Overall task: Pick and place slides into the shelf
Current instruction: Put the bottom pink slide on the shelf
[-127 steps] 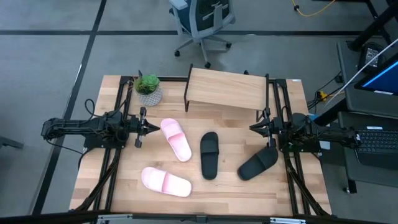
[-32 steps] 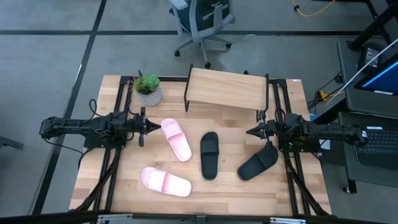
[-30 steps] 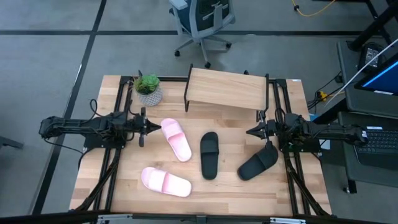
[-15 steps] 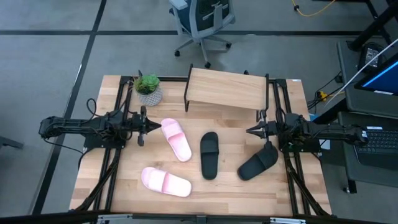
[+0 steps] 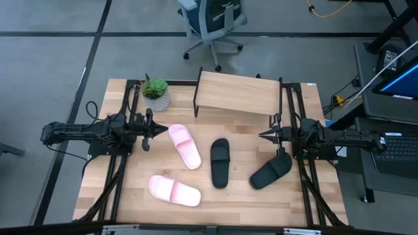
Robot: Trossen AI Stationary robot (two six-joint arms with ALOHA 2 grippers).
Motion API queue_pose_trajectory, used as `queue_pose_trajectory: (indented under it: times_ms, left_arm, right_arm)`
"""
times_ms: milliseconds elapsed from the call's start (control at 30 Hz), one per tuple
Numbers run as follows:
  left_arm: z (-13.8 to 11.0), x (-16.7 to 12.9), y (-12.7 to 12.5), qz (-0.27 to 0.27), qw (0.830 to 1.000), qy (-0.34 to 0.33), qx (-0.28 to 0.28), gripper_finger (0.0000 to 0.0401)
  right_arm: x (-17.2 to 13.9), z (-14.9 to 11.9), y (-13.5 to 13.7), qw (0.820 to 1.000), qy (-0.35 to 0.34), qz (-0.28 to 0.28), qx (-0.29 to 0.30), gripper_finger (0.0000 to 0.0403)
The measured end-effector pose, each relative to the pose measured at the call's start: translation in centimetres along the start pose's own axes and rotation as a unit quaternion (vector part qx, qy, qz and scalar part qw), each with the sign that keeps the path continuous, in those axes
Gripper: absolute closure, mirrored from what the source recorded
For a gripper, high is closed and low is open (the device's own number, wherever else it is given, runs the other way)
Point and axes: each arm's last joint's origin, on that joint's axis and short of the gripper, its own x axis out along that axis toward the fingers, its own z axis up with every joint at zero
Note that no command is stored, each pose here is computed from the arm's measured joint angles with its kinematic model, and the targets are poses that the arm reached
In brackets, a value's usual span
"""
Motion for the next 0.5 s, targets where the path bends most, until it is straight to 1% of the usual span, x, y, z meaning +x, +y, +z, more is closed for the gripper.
queue_pose_trajectory:
  times_ms: [200, 500]
  left_arm:
    - [-0.18, -0.01, 0.03, 0.002, 1.000, 0.012, 0.000, 0.0401]
    - [-0.33, -0.01, 0.01, -0.003, 1.000, 0.021, 0.000, 0.0401]
  right_arm:
    - [0.00, -0.01, 0.01, 1.000, 0.000, 0.002, 0.002, 0.0373]
    - [0.00, -0.03, 0.03, 1.000, 0.001, 0.003, 0.026, 0.0373]
